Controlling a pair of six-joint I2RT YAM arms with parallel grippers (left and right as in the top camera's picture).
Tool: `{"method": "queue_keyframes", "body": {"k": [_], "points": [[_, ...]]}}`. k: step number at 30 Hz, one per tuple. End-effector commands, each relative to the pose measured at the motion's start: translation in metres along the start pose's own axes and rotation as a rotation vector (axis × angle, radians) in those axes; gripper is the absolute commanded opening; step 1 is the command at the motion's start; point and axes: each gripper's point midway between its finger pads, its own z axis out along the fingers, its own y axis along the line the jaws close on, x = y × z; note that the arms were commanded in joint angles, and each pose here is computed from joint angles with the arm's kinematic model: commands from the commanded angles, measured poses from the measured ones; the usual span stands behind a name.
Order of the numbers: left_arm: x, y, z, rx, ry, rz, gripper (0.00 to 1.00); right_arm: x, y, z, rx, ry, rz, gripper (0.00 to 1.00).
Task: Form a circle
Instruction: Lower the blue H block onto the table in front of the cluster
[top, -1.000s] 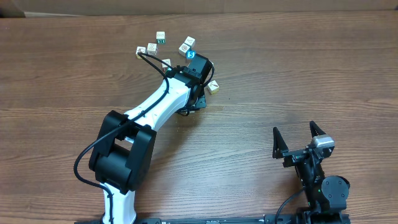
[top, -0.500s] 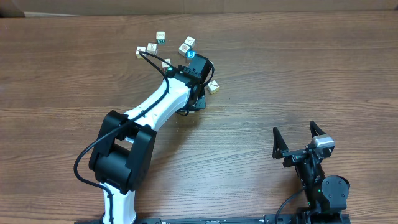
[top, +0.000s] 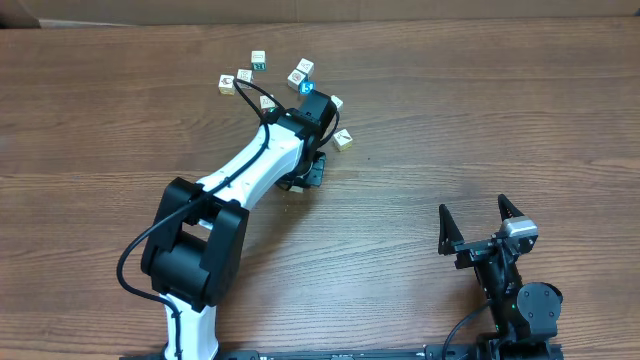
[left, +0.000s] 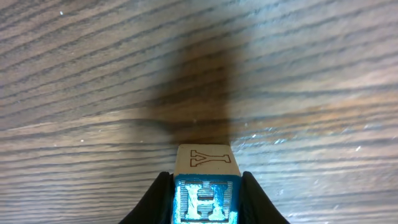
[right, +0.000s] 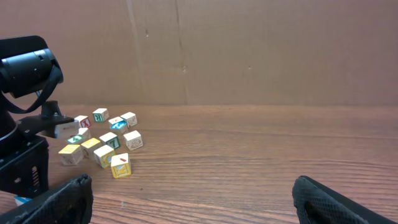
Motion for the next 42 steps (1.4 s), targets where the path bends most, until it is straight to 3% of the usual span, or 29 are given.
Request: {"method": "queue_keyframes", "body": {"k": [1, 8, 23, 27, 34, 40, 42], "points": [[0.007, 0.012, 0.009, -0.007, 0.045, 0.101, 0.05, 0.002, -0.002, 0.000, 0.009, -0.003, -0.001, 1.00], [0.004, 0.006, 0.010, 0.101, 0.046, 0.184, 0.06, 0.002, -0.002, 0.000, 0.009, -0.003, -0.001, 1.00], [0.014, 0.008, 0.009, 0.113, 0.085, 0.247, 0.09, 0.002, -0.002, 0.000, 0.009, -0.003, -0.001, 1.00], [0.013, 0.008, 0.009, 0.114, 0.083, 0.246, 0.13, 0.002, -0.002, 0.000, 0.009, -0.003, -0.001, 1.00], [0.012, 0.008, 0.009, 0.114, 0.079, 0.246, 0.31, 0.002, -0.002, 0.000, 0.009, -0.003, -0.001, 1.00], [0.012, 0.008, 0.009, 0.114, 0.079, 0.245, 0.36, 0.002, -0.002, 0.000, 0.009, -0.003, -0.001, 1.00], [0.012, 0.008, 0.009, 0.114, 0.079, 0.245, 0.43, 0.002, -0.002, 0.000, 0.009, -0.003, -0.001, 1.00]]}}
